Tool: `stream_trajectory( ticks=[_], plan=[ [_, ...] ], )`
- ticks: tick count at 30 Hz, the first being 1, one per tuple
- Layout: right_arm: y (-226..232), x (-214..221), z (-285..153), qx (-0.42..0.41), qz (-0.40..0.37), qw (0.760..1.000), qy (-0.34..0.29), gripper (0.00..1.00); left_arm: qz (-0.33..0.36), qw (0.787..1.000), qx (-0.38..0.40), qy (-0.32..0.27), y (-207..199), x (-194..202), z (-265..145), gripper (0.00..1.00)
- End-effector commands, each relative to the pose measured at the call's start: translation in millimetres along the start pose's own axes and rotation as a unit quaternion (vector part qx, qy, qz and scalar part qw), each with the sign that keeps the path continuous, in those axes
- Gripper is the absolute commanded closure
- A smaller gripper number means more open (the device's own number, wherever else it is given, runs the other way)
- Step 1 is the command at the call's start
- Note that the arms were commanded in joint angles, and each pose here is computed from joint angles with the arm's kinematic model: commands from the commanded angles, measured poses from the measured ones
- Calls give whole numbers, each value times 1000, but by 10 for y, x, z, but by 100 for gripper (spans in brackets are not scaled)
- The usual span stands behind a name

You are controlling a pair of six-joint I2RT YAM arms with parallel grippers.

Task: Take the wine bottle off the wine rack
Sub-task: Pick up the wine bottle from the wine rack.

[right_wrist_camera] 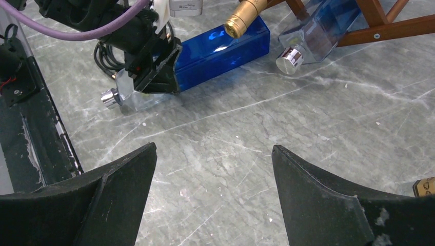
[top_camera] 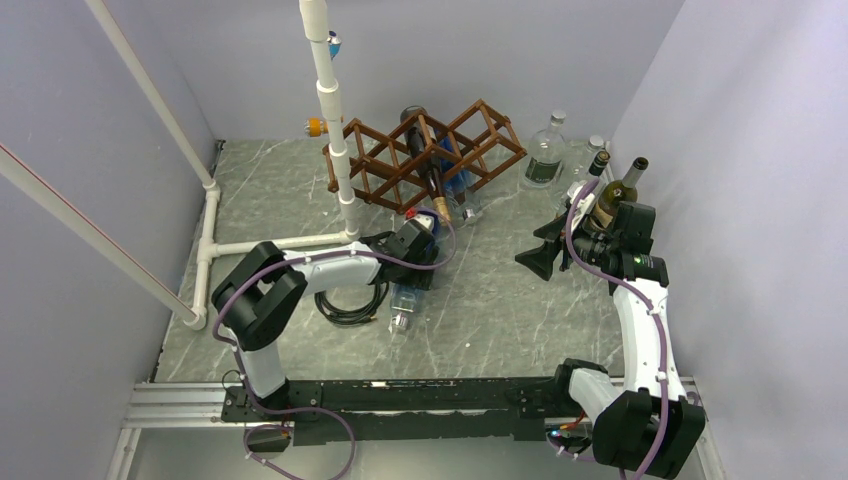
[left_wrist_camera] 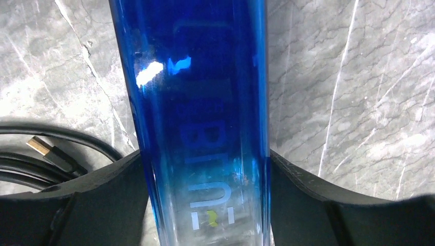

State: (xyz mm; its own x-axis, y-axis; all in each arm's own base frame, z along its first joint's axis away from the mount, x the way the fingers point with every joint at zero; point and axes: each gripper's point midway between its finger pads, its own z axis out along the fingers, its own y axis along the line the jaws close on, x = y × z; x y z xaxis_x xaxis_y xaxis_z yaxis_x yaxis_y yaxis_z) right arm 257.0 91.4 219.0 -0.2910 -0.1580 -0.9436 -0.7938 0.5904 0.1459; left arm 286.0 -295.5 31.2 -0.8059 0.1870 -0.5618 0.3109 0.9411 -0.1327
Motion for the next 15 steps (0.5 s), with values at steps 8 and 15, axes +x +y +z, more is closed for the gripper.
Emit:
stream_trajectory(
  ticks=[8,15],
  plan=[
    [-9,-28,11,-3,-17,1000,-4,14,47,998,-21,-21,-70,-120,-123,85],
    [0,-23,12,-6,-17,1000,-4,14,90,995,25,-32,-223,-96,-362,100]
  ],
)
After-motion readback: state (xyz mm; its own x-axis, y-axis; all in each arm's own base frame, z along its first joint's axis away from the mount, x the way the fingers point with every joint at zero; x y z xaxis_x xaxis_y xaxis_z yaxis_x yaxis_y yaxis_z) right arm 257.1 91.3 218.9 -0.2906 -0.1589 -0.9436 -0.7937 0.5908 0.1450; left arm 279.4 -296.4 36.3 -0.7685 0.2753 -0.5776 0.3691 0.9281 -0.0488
